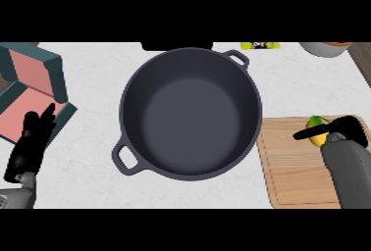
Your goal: Pick the lemon from the cutting board and place it in the pot
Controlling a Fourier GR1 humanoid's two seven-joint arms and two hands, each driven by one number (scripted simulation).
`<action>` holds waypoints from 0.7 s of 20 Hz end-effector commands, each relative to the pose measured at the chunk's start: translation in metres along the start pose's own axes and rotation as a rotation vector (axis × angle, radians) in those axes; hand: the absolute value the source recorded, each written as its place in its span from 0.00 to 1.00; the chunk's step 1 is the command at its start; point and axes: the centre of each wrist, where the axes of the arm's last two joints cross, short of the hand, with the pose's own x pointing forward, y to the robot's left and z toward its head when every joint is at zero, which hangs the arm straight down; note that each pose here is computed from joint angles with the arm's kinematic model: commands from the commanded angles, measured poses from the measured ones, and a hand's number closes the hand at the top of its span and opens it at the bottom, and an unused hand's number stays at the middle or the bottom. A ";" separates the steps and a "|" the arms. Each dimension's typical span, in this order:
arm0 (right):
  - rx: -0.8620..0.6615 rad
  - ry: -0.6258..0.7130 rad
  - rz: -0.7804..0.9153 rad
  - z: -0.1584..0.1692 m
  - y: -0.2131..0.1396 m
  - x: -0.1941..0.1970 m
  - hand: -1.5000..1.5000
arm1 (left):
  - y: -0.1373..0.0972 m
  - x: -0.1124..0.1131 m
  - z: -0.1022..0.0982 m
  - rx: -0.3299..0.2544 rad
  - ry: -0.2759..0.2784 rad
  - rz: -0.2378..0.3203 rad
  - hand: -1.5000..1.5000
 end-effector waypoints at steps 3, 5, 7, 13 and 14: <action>-0.100 0.040 0.036 -0.005 0.006 -0.004 1.00 | 0.002 0.015 -0.004 -0.003 -0.014 -0.007 0.50; -0.126 0.023 0.071 0.009 -0.006 -0.001 1.00 | -0.013 -0.006 0.009 0.008 -0.003 -0.005 0.50; -0.159 0.025 0.100 0.003 -0.003 -0.012 1.00 | 0.012 0.008 0.003 0.033 0.001 0.001 0.50; -0.255 -0.009 0.097 0.005 -0.011 0.003 1.00 | 0.012 0.010 -0.007 0.017 -0.011 -0.013 0.50; -0.273 0.005 0.126 0.015 -0.006 0.013 1.00 | -0.019 0.009 0.016 -0.010 0.004 0.009 0.50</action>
